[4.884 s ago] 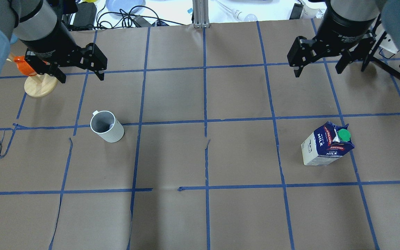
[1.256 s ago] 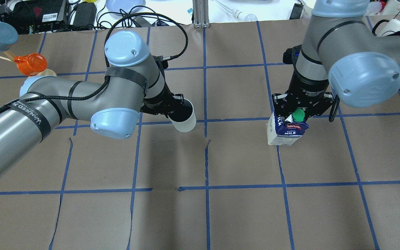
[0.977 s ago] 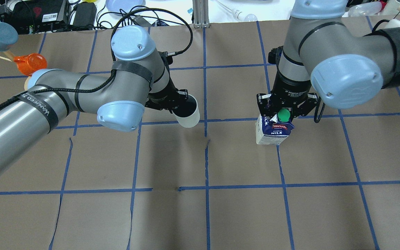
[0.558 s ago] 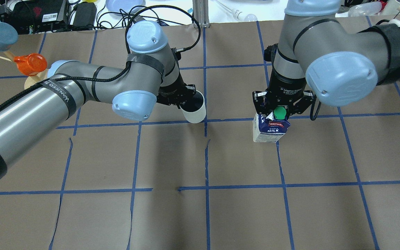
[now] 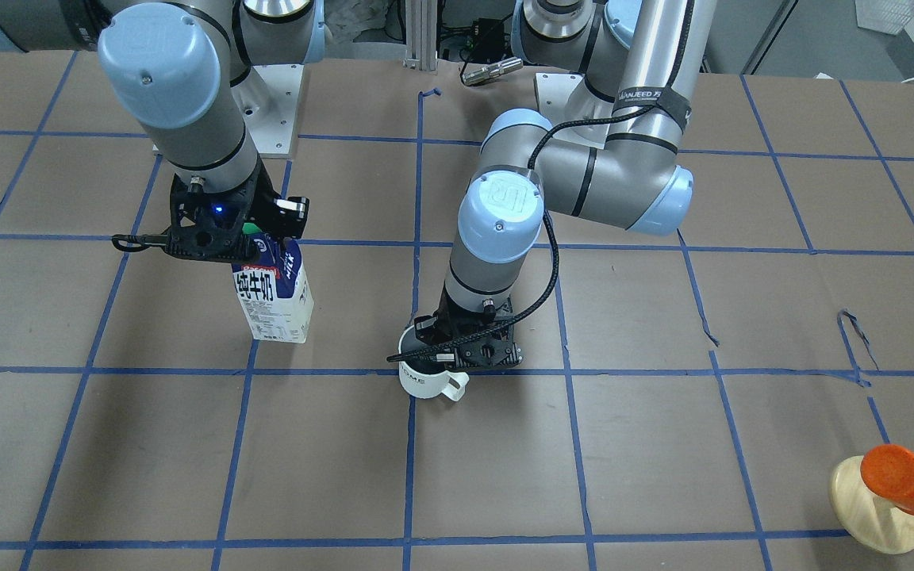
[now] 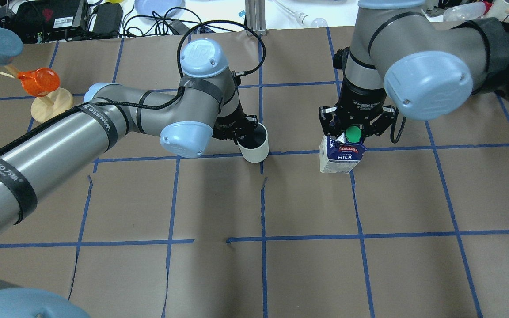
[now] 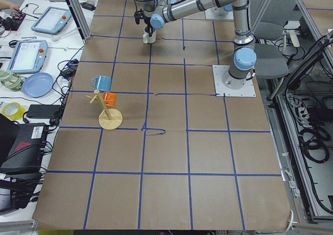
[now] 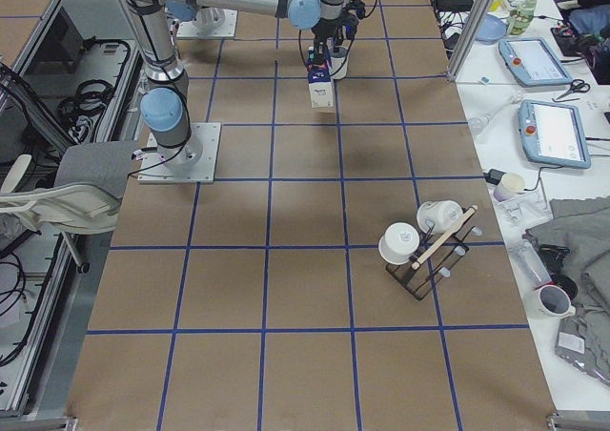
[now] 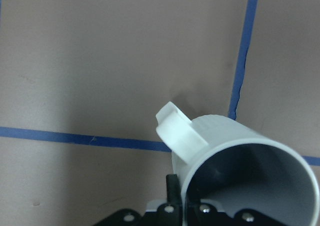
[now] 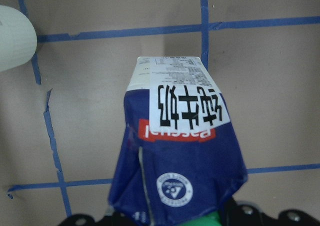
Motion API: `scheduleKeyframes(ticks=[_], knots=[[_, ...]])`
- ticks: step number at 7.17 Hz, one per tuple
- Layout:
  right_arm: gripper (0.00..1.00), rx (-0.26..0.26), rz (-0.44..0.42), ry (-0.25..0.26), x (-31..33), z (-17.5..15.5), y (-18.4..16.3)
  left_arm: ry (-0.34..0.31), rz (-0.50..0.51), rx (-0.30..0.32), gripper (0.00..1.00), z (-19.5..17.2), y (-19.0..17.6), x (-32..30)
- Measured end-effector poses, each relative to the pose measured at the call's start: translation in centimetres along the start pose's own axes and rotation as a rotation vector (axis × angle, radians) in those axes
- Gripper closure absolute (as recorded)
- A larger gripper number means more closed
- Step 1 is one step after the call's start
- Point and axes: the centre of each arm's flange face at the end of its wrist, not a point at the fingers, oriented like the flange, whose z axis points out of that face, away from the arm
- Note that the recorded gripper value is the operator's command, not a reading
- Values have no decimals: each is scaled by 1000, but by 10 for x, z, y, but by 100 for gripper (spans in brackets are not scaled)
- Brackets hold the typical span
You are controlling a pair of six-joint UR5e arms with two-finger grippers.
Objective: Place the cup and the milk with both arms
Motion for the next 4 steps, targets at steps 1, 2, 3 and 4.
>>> scheduleKeyframes(ticks=[1, 2, 3, 4], knots=[[51, -9, 0, 1, -4, -4, -23, -1, 2, -1, 9, 3, 0, 1], [51, -17, 3, -10, -10, -5, -39, 2, 5, 9, 0, -1, -1, 1], [51, -23, 8, -33, -18, -4, -45, 10, 10, 31, 0, -14, -2, -1], [51, -30, 11, -48, -28, -1, -47, 14, 23, 52, 0, -29, -6, -11]])
